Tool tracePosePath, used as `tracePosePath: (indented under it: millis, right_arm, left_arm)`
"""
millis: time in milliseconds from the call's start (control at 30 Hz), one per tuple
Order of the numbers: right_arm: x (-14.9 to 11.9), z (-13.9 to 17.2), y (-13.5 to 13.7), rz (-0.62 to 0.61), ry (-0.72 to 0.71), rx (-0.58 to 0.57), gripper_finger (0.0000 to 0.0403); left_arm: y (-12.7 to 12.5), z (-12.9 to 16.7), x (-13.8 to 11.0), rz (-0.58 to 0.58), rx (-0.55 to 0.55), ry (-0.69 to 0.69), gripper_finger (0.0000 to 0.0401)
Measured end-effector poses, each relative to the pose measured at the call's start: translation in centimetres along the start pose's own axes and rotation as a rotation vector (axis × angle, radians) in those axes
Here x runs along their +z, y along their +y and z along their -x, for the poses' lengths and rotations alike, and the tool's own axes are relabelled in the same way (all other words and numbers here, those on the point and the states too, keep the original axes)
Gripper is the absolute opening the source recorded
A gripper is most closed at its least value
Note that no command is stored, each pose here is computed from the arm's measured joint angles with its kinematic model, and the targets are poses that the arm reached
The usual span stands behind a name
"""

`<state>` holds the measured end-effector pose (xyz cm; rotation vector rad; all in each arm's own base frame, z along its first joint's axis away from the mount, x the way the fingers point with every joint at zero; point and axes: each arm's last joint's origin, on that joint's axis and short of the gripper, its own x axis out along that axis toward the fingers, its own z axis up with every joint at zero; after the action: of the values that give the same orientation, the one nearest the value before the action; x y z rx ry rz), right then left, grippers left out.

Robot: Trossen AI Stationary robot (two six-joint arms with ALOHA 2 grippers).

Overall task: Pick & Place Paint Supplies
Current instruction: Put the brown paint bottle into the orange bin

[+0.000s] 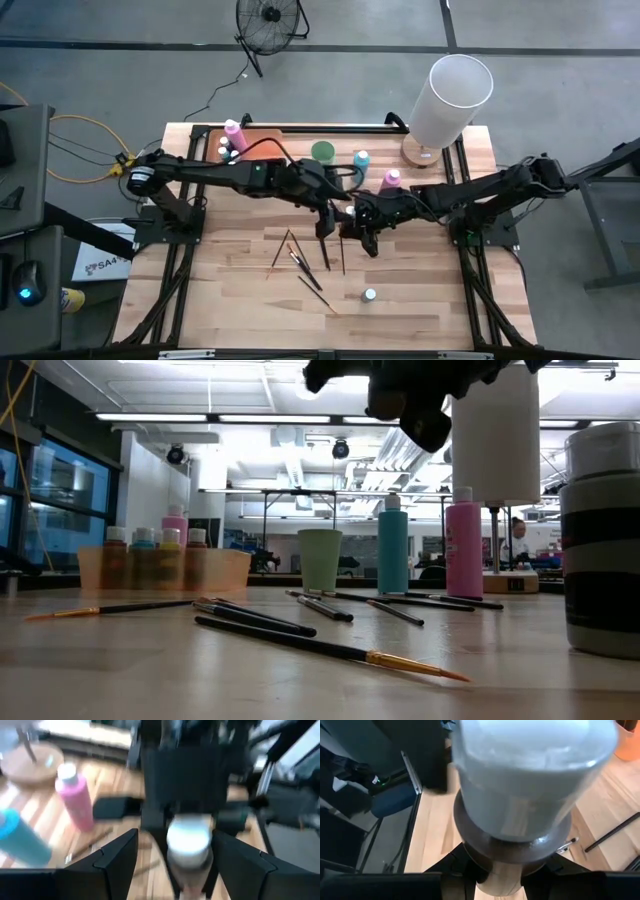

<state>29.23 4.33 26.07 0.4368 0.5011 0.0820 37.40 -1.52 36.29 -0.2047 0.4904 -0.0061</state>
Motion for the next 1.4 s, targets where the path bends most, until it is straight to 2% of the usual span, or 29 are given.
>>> tracePosePath:
  millis: [467,867,1100,1233,1400]
  right_arm:
    - [0.0,0.0,0.0,0.023,0.004,-0.002,0.0106]
    - [-0.1,0.0,0.0,0.03,0.004,-0.007,0.0106]
    - [0.0,0.0,0.0,0.03,0.001,-0.01,0.0107]
    - [0.0,0.0,-0.1,0.047,-0.001,-0.013,0.0131]
    - [-0.2,0.0,-0.1,0.016,0.014,-0.026,0.0195]
  left_arm:
    - [-0.1,-1.0,-0.2,0.026,-0.043,0.01,0.024]
    - [-0.2,-0.9,0.1,0.032,-0.064,-0.006,0.0114]
    - [-0.2,-0.9,0.1,0.03,-0.07,-0.008,0.0113]
    - [-0.2,-0.9,0.1,0.025,-0.07,-0.008,0.0113]
    - [-0.2,-0.9,0.1,0.014,-0.055,-0.011,0.0113]
